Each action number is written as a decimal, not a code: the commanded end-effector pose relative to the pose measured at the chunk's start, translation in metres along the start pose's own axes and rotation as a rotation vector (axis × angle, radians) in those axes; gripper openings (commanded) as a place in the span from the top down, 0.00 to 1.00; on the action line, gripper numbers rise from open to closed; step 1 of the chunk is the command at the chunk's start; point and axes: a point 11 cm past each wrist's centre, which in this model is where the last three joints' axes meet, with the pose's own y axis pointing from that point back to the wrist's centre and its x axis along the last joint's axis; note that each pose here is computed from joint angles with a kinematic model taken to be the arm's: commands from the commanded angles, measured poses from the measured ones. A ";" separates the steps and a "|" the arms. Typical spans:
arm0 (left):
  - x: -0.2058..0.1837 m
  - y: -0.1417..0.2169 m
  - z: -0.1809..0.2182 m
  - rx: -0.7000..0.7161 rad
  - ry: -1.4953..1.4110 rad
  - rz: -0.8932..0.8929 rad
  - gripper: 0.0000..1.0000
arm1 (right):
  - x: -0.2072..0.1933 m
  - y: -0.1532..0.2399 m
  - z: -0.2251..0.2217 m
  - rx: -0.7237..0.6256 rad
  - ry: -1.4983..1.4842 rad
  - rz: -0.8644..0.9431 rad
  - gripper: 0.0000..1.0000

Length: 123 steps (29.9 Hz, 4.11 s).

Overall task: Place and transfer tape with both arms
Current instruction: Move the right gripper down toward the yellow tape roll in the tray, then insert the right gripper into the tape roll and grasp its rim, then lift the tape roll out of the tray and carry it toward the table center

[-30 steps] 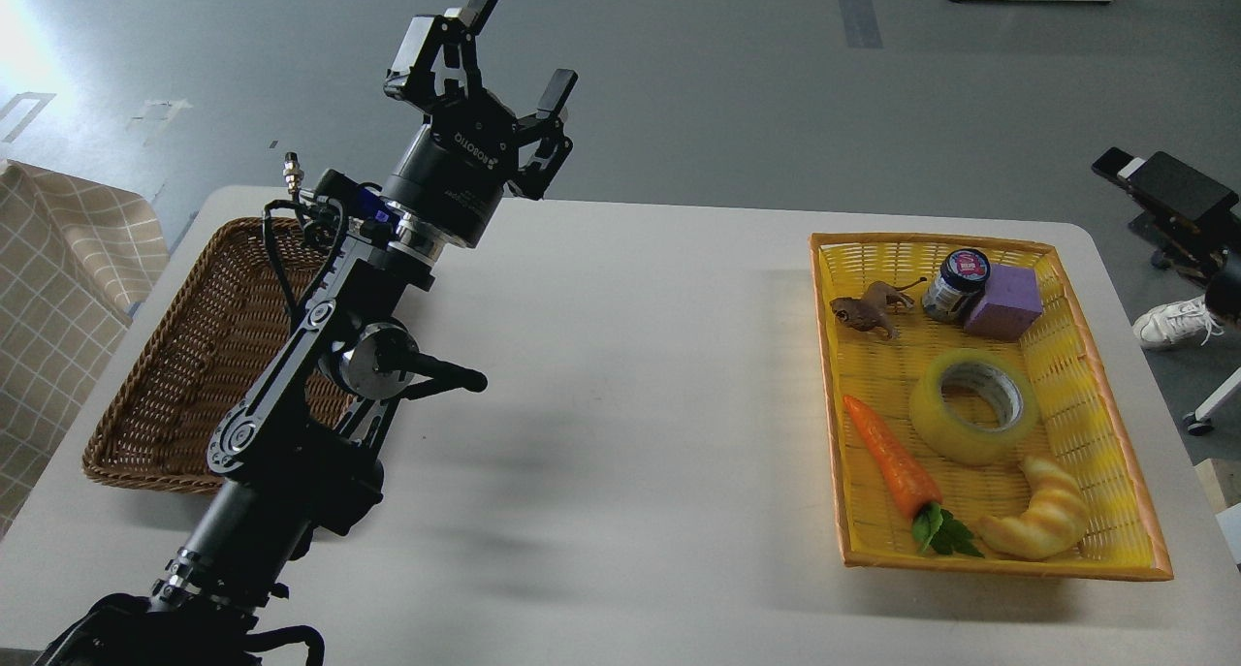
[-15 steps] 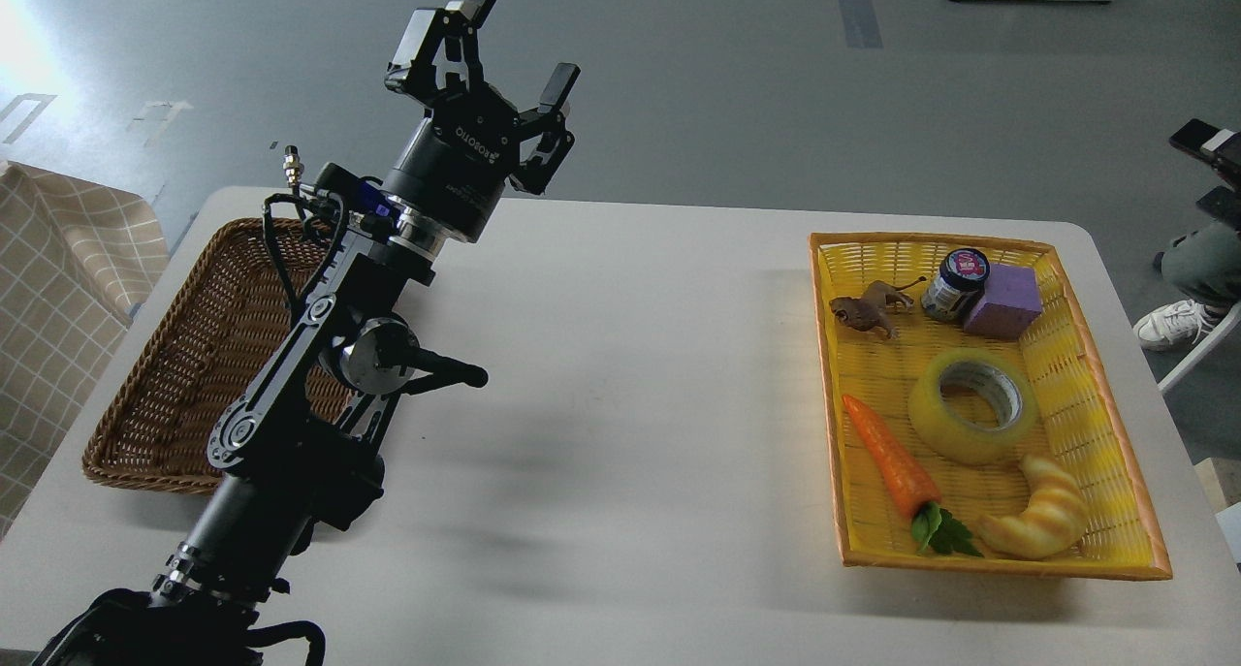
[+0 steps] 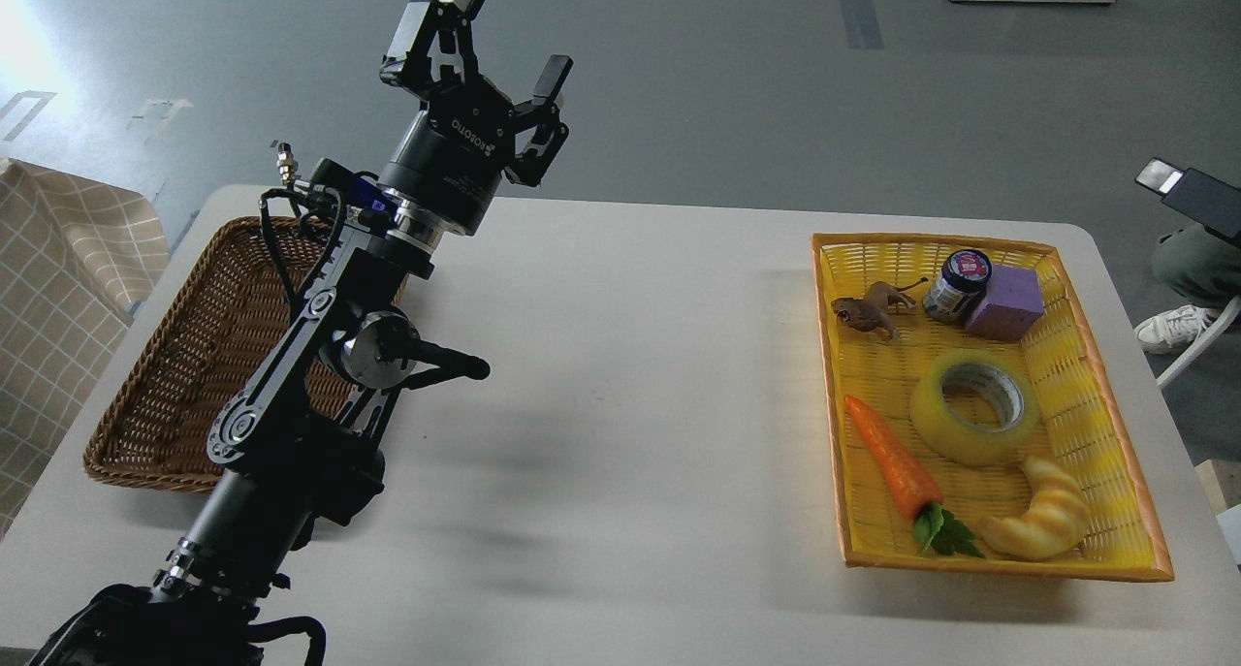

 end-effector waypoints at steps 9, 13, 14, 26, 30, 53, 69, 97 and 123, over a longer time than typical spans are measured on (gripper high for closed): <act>-0.003 0.003 0.002 -0.008 0.006 -0.013 0.02 | -0.084 -0.034 -0.020 -0.030 0.247 -0.150 0.00; -0.004 0.003 0.005 -0.012 0.001 -0.020 0.02 | -0.096 -0.038 -0.022 -0.030 0.260 -0.161 0.00; -0.004 0.003 0.006 -0.013 0.000 -0.022 0.02 | -0.096 -0.038 -0.021 -0.031 0.260 -0.164 0.00; 0.002 0.005 0.008 -0.010 -0.006 -0.016 0.02 | -0.127 -0.036 0.018 -0.131 0.194 -0.245 0.00; 0.001 0.005 0.007 -0.010 -0.003 -0.016 0.02 | -0.127 -0.036 0.018 -0.135 0.194 -0.244 0.00; 0.003 0.004 0.007 -0.008 -0.005 -0.011 0.02 | -0.155 -0.059 0.015 -0.148 0.187 -0.321 0.02; 0.005 0.007 0.005 0.001 -0.009 -0.005 0.02 | -0.180 -0.063 0.022 -0.189 0.198 -0.380 0.13; 0.007 0.008 0.004 0.006 -0.010 0.000 0.02 | -0.173 -0.066 0.016 -0.136 0.188 -0.368 1.00; 0.008 0.010 0.003 0.008 -0.008 0.009 0.02 | -0.028 -0.130 -0.192 0.375 0.327 -0.082 1.00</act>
